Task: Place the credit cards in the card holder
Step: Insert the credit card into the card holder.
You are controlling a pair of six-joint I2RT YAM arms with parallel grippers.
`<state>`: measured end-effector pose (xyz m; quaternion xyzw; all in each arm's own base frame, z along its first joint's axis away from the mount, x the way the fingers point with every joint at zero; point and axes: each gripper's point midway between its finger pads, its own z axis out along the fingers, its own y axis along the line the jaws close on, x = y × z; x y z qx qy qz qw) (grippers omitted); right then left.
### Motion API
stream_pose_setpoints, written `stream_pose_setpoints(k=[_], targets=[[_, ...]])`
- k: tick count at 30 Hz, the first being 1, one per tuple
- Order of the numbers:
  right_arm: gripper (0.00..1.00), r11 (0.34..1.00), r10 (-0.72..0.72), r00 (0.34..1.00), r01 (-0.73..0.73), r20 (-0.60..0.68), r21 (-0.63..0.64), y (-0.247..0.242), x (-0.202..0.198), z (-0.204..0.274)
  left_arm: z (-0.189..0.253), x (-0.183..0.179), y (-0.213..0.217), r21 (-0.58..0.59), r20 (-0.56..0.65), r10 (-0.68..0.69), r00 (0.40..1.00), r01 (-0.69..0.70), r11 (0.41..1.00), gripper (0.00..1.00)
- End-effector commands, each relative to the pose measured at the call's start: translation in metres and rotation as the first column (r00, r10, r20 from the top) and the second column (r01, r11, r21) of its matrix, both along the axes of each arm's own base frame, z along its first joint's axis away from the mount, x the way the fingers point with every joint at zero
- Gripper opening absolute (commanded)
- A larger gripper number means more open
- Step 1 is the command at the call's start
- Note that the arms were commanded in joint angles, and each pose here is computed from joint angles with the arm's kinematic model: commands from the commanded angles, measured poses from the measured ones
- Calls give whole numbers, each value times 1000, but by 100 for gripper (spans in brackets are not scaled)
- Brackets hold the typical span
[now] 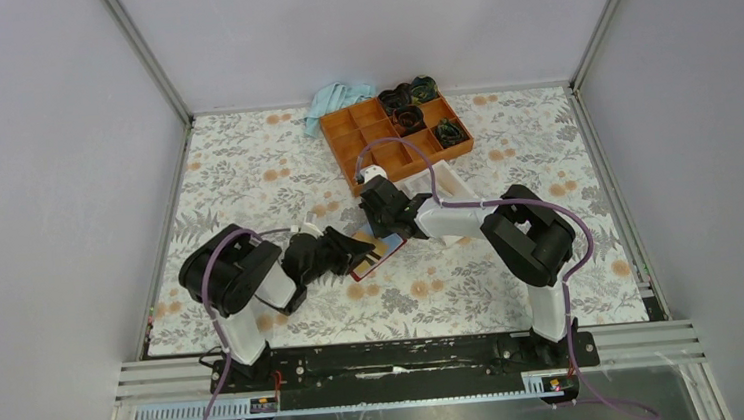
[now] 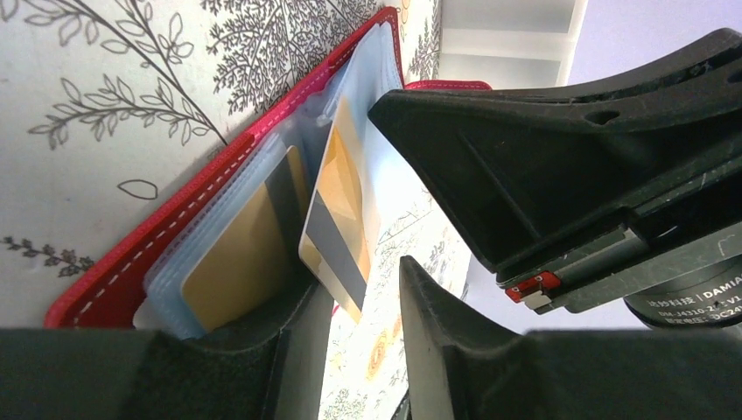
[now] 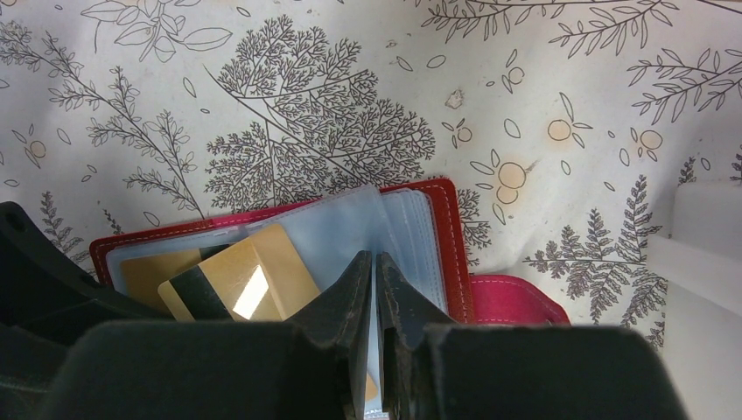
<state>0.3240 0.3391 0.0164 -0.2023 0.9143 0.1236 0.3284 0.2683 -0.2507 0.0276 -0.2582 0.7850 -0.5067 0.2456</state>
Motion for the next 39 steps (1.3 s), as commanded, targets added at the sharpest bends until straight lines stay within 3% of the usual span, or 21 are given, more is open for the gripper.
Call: stream_pose_setpoints(k=[1,15,29,39], targets=[[13,996,34,989,-46,-141,-78,-12,-30,-42,-18,-12,4,94,-49,-35,998,40,995,41],[13,996,36,989,-47,-142,-76,-11,-30,-42,-32,-18,22,309,-171,-24,985,77,948,46],[13,996,37,989,-49,-145,-74,-11,-30,-42,-36,-26,31,398,-249,-33,968,134,908,45],[13,996,43,989,-54,-145,-73,-9,-31,-42,-26,-20,37,451,-238,-17,971,126,884,44]])
